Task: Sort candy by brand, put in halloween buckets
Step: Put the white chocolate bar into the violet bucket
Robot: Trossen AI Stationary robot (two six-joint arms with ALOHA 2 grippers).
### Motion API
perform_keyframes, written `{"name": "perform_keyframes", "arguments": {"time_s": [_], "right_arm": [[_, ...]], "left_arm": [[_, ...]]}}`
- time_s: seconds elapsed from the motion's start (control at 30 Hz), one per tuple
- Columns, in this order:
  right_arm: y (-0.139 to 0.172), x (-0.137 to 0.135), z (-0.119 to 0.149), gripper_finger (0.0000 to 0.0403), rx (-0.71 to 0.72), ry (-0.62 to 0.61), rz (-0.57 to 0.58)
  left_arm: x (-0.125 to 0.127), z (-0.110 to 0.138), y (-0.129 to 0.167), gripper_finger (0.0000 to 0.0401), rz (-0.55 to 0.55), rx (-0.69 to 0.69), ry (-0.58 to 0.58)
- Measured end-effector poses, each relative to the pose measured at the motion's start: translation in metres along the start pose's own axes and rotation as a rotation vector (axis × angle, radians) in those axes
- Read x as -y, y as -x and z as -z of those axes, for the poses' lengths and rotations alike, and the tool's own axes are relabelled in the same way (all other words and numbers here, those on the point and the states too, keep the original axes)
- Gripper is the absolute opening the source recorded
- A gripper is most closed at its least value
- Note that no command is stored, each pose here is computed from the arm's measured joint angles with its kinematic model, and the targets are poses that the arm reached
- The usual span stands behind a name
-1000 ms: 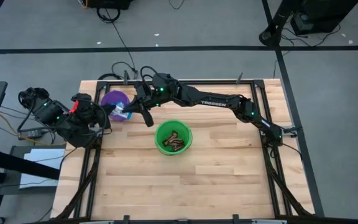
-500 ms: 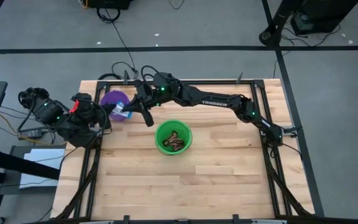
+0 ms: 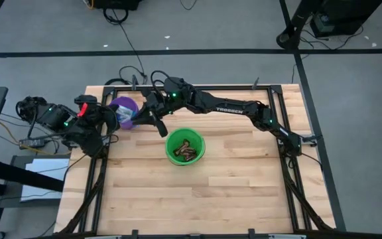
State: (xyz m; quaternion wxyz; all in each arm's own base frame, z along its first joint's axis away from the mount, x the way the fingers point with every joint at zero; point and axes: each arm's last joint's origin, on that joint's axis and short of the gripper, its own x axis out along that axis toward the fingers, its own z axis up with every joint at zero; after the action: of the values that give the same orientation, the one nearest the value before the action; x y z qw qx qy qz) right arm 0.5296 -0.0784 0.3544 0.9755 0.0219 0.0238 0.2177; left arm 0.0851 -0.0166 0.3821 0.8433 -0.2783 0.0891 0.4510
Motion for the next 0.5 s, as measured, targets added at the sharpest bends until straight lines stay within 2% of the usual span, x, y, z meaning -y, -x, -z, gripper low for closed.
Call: {"name": "perform_keyframes", "arguments": {"time_s": [0.17,0.27,0.37,0.5], "right_arm": [[0.001,-0.001,0.0,0.0088,-0.004,-0.076,-0.069],[0.005,-0.007,-0.011,0.0088,0.006,-0.123,-0.113],[0.018,-0.024,-0.041,0.0088,0.053,-0.079,-0.137],[0.052,-0.06,-0.102,0.0088,0.157,0.056,-0.166]], "left_arm": [[-0.002,0.004,-0.008,0.0,-0.07,0.012,-0.019],[-0.006,0.014,-0.018,0.0,-0.143,-0.013,-0.043],[-0.012,0.03,-0.03,0.0,-0.218,-0.05,-0.057],[-0.023,0.048,-0.041,0.0,-0.284,-0.055,-0.044]]}}
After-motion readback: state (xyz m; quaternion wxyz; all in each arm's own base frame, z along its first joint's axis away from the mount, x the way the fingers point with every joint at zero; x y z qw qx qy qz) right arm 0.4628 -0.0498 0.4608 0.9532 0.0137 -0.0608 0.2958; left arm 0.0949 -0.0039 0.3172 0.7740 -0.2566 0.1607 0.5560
